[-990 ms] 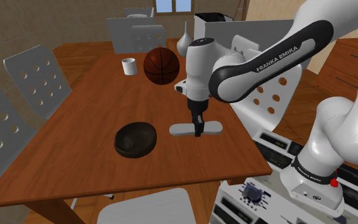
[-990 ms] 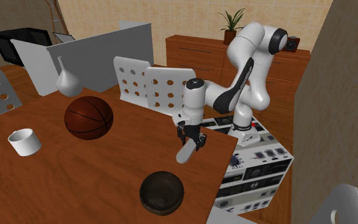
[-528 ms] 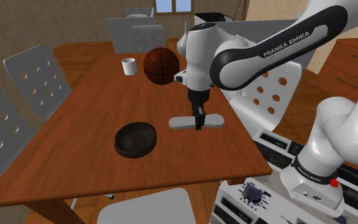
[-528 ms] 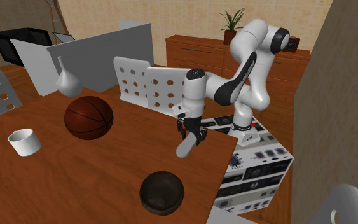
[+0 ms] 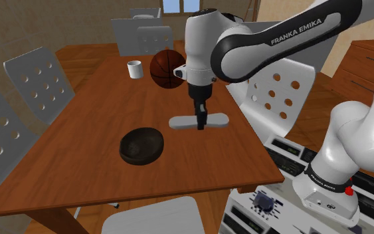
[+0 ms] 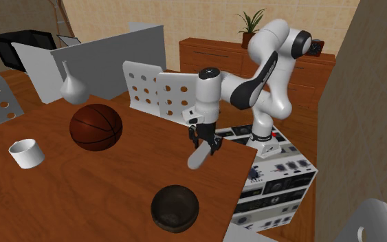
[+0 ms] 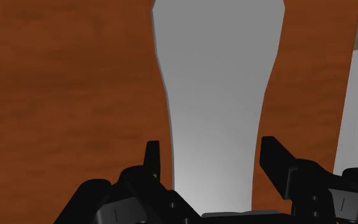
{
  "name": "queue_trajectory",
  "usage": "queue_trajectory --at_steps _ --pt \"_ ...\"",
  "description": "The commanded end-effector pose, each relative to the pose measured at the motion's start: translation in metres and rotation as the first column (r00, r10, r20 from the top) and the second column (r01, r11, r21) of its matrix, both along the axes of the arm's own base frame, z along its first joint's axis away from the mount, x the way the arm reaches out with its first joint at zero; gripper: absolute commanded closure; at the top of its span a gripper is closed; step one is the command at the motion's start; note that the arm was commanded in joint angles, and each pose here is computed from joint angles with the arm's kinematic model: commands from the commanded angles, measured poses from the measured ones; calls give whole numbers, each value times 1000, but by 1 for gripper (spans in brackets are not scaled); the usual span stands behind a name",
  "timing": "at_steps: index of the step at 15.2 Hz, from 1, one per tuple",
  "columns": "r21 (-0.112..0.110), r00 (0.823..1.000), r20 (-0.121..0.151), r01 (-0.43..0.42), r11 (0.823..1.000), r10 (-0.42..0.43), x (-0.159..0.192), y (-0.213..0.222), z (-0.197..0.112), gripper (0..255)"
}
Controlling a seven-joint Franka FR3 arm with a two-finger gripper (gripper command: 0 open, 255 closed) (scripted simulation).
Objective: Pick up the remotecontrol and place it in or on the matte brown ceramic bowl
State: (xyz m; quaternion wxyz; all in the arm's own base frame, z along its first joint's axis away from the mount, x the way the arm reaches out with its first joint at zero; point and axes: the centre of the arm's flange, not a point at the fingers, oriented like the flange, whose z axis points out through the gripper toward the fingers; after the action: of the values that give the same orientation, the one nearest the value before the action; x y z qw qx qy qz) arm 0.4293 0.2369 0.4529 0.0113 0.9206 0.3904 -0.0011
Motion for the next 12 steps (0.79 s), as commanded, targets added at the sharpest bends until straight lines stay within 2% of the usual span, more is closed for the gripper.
queue_trajectory --at_steps 1,12 --pt "0 1000 0 0 1000 0 19 18 -1 255" --pt "0 1000 0 0 1000 0 118 125 3 255"
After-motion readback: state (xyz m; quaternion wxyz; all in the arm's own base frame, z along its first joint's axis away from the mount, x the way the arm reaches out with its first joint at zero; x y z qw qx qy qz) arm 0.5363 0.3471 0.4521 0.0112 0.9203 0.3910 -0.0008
